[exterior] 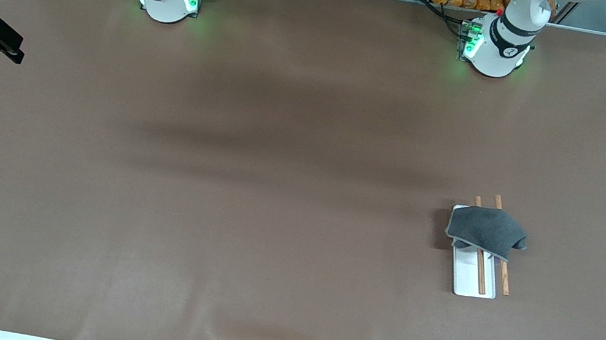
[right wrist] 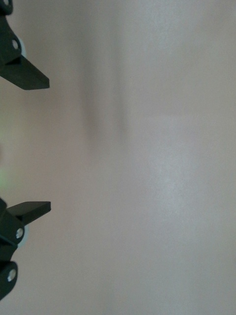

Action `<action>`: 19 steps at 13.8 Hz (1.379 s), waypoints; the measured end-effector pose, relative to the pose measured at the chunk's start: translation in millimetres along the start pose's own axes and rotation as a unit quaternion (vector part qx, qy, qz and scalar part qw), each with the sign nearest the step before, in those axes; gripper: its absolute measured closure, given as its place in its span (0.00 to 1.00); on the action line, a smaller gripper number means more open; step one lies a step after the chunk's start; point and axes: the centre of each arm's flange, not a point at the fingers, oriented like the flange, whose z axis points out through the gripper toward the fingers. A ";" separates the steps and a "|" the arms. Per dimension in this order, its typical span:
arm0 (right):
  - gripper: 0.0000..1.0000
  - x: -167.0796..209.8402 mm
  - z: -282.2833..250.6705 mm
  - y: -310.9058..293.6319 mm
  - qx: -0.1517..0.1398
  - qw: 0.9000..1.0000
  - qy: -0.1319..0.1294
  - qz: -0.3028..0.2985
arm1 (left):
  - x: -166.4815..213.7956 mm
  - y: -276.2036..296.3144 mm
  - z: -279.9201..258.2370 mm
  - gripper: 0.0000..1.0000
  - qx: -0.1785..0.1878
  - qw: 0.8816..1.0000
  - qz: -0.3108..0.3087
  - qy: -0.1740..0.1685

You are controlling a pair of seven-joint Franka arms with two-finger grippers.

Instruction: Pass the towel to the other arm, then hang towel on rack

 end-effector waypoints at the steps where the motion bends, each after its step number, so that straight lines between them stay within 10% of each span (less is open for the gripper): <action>1: 0.00 0.0 0.0 0.0 0.000 1.000 0.000 0.000 | 0.0 0.2 0.0 0.00 0.000 1.000 0.000 0.000; 19: 0.00 0.0 0.2 0.8 0.000 1.000 0.000 0.001 | -1.2 5.6 -0.6 0.00 0.000 1.000 0.006 0.001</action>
